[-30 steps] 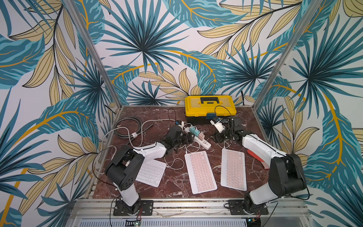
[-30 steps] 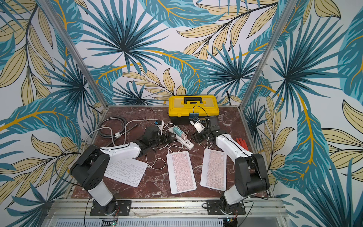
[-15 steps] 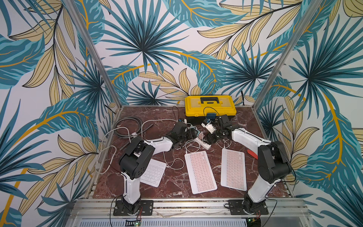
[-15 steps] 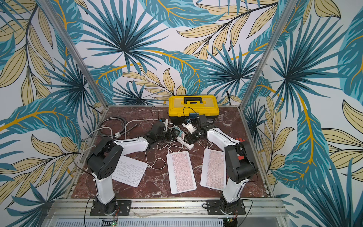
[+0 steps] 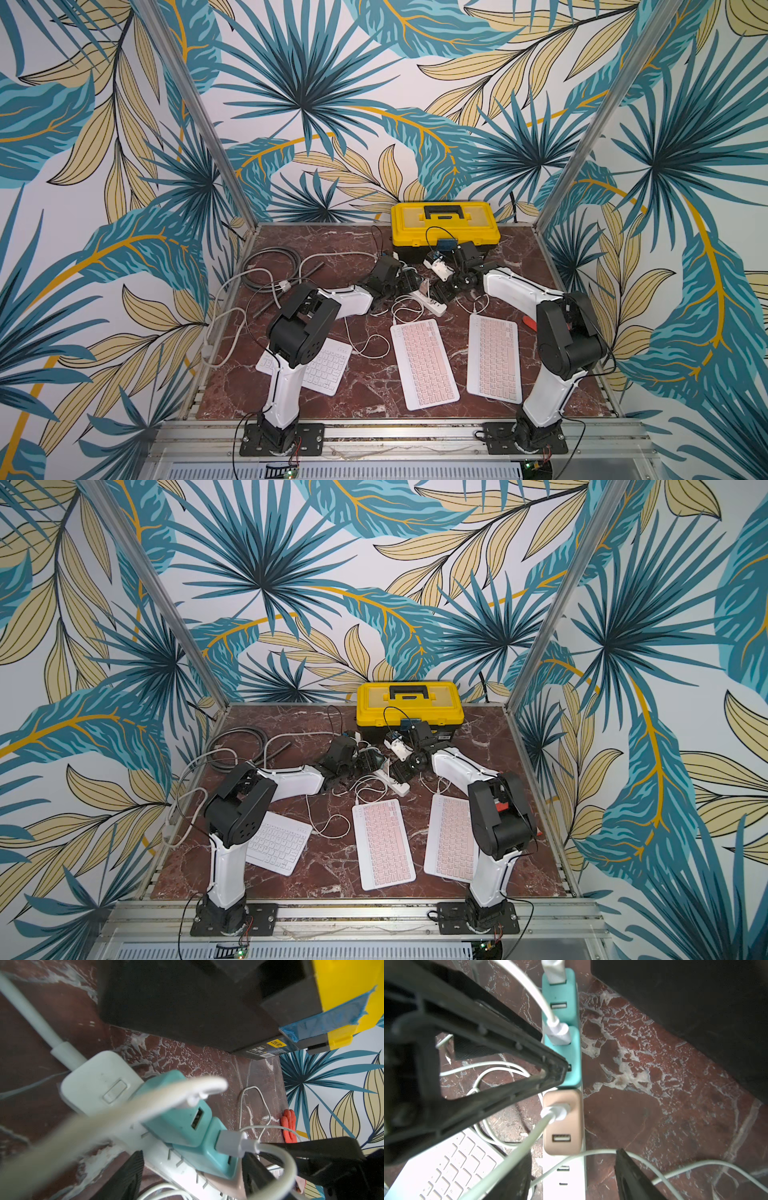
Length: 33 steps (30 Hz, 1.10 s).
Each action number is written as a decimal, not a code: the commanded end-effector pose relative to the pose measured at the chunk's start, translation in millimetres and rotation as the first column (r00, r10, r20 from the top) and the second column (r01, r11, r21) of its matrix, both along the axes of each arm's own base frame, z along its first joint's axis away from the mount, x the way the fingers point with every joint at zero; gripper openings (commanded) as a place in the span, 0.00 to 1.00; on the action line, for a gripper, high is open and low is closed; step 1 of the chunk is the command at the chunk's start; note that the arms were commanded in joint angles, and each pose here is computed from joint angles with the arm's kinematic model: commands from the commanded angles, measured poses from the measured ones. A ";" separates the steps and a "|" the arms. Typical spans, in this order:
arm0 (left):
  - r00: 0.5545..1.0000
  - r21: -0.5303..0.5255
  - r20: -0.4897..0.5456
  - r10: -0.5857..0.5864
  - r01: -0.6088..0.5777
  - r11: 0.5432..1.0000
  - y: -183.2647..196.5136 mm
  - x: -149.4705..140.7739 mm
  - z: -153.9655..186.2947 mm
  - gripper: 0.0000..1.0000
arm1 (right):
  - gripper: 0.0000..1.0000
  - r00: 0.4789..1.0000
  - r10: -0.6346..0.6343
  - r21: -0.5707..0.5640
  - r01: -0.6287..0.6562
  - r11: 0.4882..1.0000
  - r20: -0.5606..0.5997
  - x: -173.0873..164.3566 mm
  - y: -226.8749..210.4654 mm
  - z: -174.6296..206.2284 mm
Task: Unplug the wireless keyboard
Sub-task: Remove the plug from the socket.
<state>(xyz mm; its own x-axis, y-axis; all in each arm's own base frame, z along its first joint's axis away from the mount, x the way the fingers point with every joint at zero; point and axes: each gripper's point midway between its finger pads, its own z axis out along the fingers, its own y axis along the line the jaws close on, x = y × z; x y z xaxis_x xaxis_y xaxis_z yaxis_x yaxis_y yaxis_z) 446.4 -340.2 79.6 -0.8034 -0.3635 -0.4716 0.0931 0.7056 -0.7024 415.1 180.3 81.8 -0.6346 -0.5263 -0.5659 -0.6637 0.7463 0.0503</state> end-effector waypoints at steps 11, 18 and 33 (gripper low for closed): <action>0.996 0.004 -0.059 0.066 -0.066 0.998 3.5 9.1 -27.5 0.62 | 0.63 0.998 -0.025 -0.044 0.023 0.999 -0.062 11.8 2.6 -9.4; 0.991 0.020 -0.109 0.084 -0.082 0.996 12.0 3.0 -48.7 0.60 | 0.62 0.968 -0.191 -0.050 0.186 0.981 -0.162 0.8 4.8 -18.0; 0.983 0.006 -0.176 0.058 -0.058 0.998 34.8 -1.6 -65.6 0.59 | 0.56 0.976 -0.208 0.010 0.209 0.978 -0.069 14.2 30.0 -8.5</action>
<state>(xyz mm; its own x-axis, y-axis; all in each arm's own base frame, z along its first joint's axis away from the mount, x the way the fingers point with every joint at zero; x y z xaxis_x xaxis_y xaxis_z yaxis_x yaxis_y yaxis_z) 456.2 -339.2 74.7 -0.8183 -0.4136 -0.3991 0.0670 0.6210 -0.7809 420.0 200.6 59.5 -0.7988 -0.3778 -0.4681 -0.4710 0.8769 0.0959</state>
